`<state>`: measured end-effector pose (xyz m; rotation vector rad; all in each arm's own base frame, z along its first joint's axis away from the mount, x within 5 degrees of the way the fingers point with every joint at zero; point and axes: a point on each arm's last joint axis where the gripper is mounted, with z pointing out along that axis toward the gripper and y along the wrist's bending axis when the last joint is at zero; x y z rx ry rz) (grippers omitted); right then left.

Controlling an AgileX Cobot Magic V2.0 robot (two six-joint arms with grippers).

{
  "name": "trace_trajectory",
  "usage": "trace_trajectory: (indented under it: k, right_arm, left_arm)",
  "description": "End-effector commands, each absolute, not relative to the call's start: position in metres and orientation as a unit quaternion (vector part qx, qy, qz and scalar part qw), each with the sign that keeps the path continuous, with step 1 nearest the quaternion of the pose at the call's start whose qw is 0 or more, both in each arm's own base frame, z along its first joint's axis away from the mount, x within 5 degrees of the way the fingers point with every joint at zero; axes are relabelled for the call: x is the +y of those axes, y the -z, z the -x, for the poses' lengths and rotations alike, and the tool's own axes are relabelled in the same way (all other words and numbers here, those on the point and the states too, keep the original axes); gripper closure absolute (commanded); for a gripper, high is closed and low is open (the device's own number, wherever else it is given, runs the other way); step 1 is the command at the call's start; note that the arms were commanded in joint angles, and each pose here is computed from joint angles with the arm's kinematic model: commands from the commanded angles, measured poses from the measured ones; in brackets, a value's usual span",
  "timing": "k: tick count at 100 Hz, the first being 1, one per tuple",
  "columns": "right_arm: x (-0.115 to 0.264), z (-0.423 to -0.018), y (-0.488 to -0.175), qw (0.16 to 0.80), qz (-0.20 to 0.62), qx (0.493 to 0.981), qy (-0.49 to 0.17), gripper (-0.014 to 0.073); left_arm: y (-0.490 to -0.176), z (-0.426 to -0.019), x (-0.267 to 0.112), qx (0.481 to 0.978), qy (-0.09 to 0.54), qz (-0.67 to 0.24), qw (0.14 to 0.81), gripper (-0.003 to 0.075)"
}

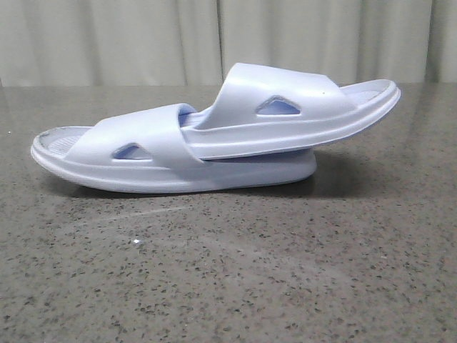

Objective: Insert blue slippers together front up

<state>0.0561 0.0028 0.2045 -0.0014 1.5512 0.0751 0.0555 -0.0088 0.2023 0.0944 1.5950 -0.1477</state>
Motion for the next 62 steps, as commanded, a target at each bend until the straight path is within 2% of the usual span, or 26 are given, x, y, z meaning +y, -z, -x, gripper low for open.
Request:
trace_trajectory:
  k: [1, 62]
  right_arm:
    - [0.0021, -0.0552, -0.2042, 0.736, -0.001, 0.676, -0.029, 0.0702]
    - [0.0021, -0.0552, -0.2033, 0.733, -0.001, 0.680, -0.029, 0.0702]
  left_arm:
    - [-0.2077, -0.0534, -0.0086, 0.681, 0.074, -0.038, 0.727, 0.0704]
    - [-0.2077, -0.0534, -0.0086, 0.681, 0.074, -0.038, 0.727, 0.0704]
